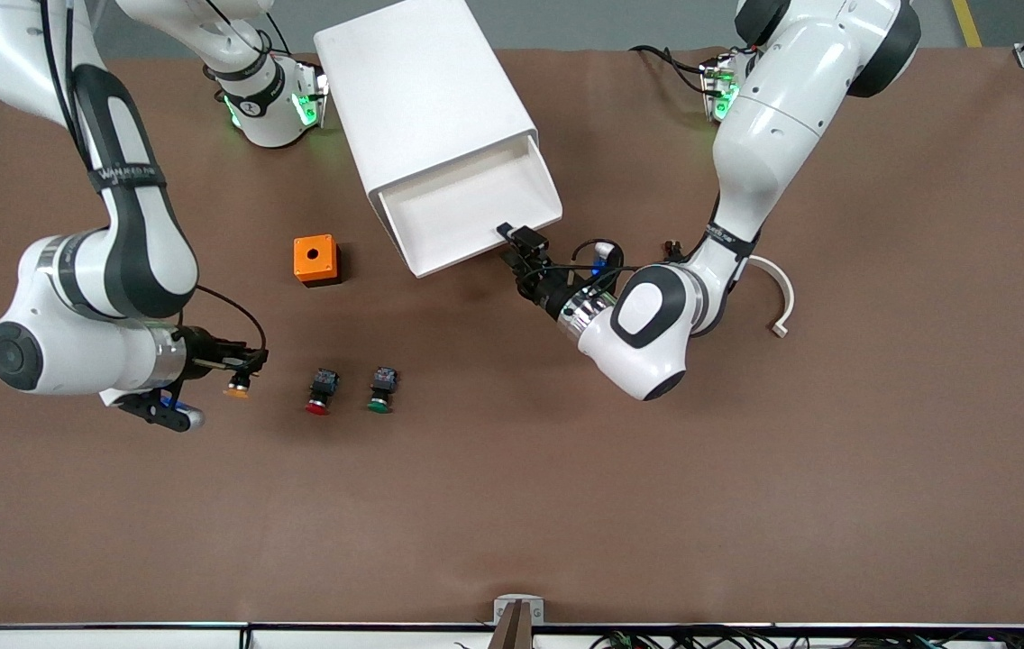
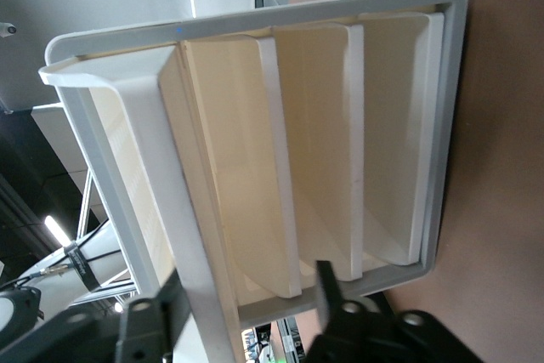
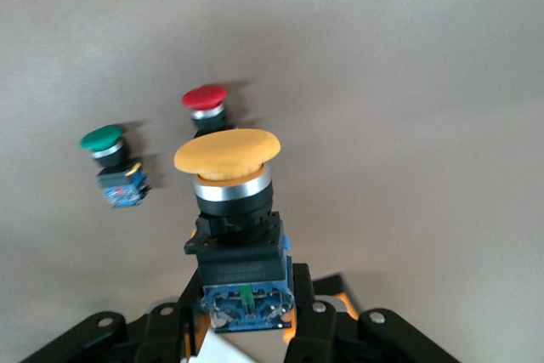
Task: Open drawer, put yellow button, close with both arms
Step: 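Carry the yellow button with the right gripper over the open drawer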
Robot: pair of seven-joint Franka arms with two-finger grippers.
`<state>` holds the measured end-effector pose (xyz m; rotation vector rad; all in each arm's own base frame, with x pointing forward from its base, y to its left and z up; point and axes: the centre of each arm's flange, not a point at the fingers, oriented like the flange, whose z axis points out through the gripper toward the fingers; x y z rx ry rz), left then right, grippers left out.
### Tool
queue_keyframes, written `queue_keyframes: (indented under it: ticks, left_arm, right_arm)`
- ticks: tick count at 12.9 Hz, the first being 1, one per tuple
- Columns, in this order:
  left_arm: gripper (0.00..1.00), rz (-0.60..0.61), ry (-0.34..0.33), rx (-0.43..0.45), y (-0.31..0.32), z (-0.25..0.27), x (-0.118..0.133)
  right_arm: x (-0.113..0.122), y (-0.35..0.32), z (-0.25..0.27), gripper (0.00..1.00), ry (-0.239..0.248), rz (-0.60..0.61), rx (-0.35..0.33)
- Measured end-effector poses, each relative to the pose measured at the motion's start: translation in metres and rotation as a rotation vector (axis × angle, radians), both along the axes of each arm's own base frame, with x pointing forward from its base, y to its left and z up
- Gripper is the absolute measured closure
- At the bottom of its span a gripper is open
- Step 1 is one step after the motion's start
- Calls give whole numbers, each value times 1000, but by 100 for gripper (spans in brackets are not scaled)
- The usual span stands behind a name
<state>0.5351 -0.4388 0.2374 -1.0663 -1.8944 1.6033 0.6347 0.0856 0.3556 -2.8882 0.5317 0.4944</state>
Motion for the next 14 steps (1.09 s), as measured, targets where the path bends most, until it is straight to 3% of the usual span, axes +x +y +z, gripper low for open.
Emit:
queue_keyframes:
  ticks: [3, 7, 10, 14]
  left_arm:
    - [0, -13, -56, 3, 37, 23, 33]
    - [0, -59, -195, -4, 111, 75, 80]
    - [0, -138, -414, -9, 184, 109, 106]
    - [0, -439, -691, 55, 229, 141, 108]
  right_arm:
    - [-15, 35, 41, 58, 23, -97, -34]
    - [-46, 101, 92, 58, 34, -219, -95]
    - [-72, 154, 117, 58, 58, -343, -119]
    - [-97, 197, 133, 58, 110, -492, -134]
